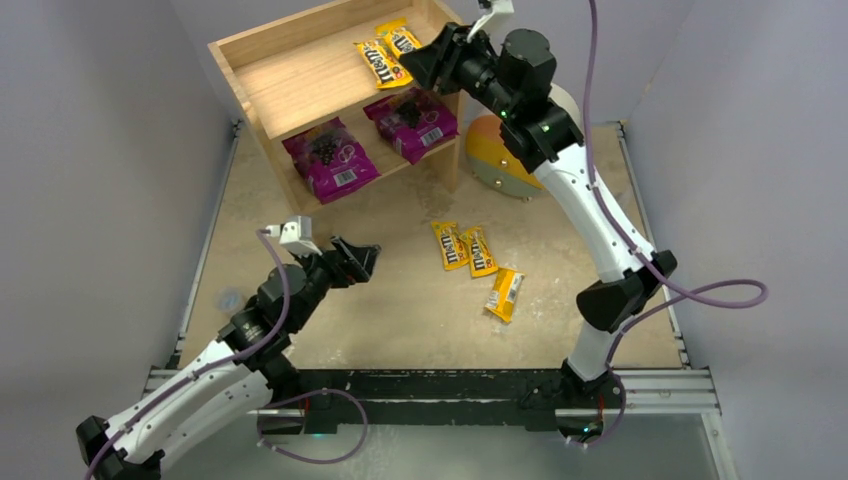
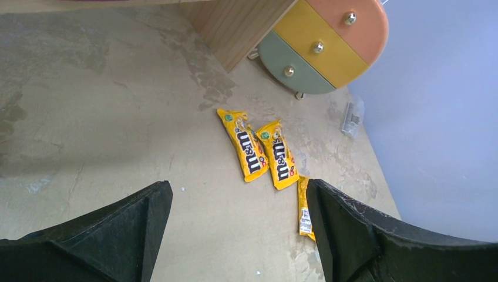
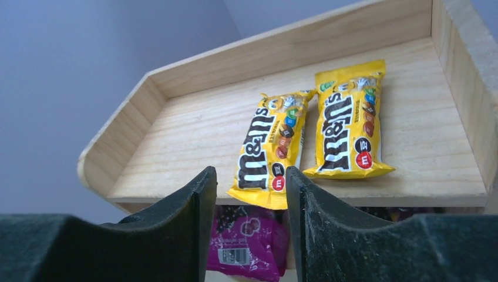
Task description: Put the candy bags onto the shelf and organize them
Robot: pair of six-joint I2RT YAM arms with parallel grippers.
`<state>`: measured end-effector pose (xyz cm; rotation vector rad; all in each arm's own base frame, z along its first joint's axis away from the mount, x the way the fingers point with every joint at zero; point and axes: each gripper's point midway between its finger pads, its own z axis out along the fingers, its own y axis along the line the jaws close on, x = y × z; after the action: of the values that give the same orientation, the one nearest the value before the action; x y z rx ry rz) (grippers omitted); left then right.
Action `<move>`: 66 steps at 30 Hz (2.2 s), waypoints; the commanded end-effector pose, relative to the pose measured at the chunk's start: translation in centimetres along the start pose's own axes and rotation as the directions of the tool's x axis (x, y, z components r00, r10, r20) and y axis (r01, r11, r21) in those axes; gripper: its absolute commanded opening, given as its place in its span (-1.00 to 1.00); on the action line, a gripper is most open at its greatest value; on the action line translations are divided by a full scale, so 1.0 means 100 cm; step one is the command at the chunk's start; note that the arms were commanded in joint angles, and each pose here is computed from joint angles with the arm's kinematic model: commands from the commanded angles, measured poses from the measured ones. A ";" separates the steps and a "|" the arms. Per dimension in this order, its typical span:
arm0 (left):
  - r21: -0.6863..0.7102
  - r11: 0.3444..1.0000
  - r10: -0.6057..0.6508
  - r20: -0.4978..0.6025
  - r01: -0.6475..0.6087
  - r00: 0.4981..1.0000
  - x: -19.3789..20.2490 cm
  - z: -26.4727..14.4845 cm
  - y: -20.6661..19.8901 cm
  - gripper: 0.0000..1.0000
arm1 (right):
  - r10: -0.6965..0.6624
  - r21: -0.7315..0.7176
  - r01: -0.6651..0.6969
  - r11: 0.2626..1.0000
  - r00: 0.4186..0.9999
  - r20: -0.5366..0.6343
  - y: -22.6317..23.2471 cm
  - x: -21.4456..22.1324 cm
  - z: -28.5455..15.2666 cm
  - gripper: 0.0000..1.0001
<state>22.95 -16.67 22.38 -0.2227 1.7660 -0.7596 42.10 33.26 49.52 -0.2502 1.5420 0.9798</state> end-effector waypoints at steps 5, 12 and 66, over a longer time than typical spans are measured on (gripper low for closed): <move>0.006 1.000 -0.012 -0.015 0.012 1.000 0.006 0.005 -0.002 0.78 | -0.108 -0.020 0.110 0.994 0.992 0.072 0.018 -0.033 -0.029 0.42; -0.018 1.000 -0.006 -0.027 0.005 1.000 0.012 0.004 0.006 0.92 | -0.196 0.037 0.194 0.980 0.977 0.089 0.008 -0.006 -0.108 0.98; -0.063 0.995 0.067 -0.112 -0.074 0.991 0.038 0.015 0.021 0.98 | 0.444 0.774 0.440 0.455 0.642 -0.626 -0.188 0.421 -0.346 -0.50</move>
<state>23.31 -17.83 17.39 -0.1640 1.9205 -0.6842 19.83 15.27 1.28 0.0759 2.7073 -0.1108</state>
